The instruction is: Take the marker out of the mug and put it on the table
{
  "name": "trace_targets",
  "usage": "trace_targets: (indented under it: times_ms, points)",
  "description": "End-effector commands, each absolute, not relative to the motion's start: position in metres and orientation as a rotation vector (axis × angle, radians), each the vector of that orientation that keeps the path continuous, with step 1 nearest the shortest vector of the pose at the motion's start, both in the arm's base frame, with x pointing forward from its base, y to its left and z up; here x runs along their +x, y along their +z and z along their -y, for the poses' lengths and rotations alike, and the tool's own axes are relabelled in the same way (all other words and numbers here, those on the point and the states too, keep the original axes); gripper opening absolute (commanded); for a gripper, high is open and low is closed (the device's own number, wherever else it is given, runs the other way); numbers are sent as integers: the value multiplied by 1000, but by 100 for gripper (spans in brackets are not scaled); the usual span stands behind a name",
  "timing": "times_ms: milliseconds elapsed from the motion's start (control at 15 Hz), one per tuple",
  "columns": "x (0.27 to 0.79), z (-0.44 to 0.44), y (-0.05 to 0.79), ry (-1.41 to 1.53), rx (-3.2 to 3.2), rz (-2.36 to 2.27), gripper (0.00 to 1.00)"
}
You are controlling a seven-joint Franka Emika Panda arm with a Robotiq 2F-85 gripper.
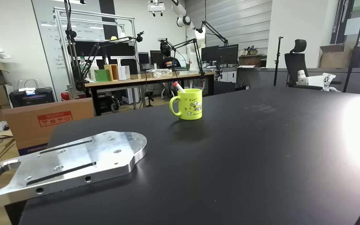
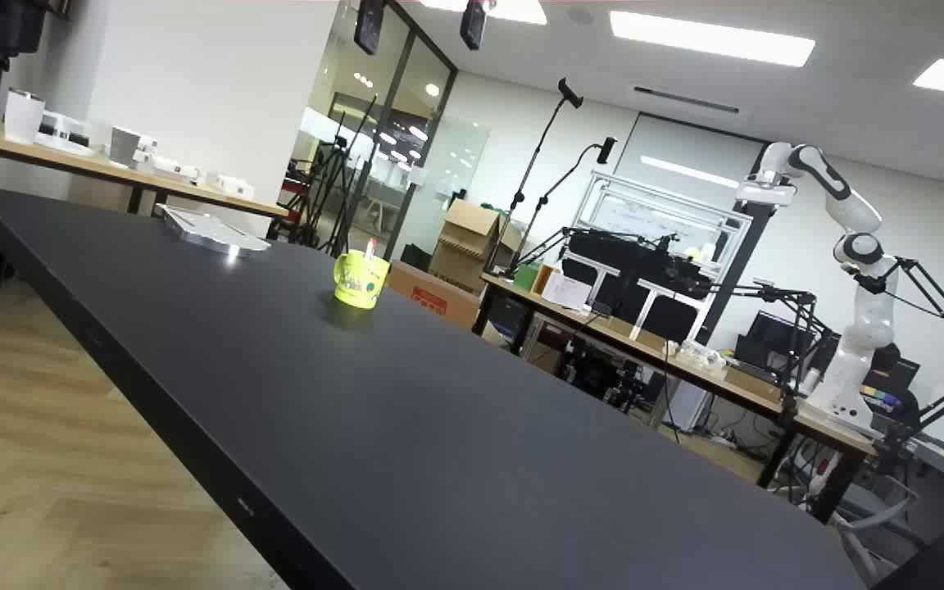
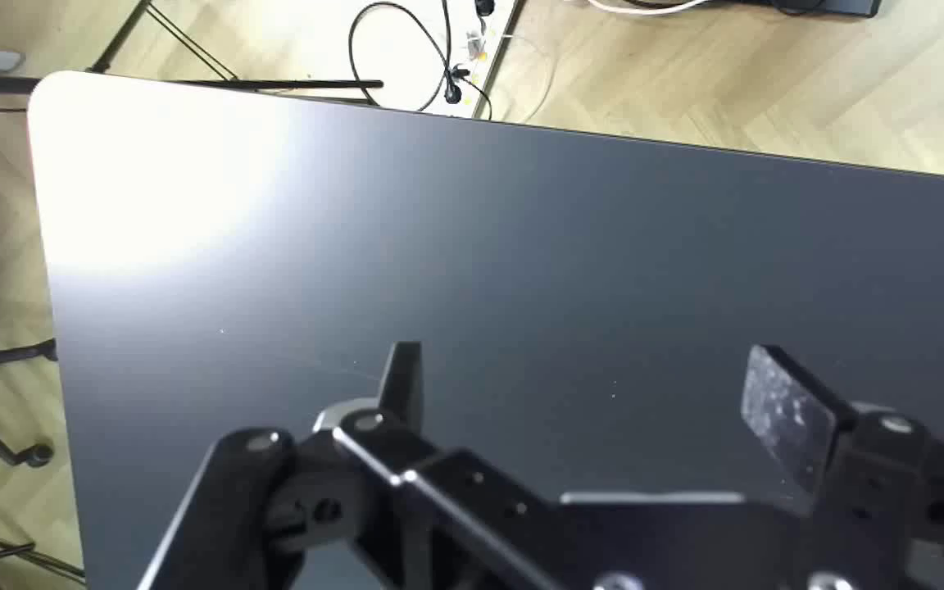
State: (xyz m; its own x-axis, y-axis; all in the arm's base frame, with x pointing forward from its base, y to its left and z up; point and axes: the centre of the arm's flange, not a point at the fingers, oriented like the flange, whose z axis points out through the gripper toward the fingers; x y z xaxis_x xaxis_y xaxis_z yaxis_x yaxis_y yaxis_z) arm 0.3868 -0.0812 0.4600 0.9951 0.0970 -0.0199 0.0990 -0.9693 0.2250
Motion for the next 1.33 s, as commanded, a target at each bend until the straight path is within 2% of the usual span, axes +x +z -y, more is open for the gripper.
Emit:
trace_targets:
  times_ms: [0, 667, 933, 1267]
  points:
    - [387, 81, 460, -13, 2910, -145, 100]
    - [387, 81, 460, -13, 2910, -145, 100]
    - [437, 80, 455, 217, 2912, -241, 100]
    - [535, 33, 458, 444, 2946, -527, 100]
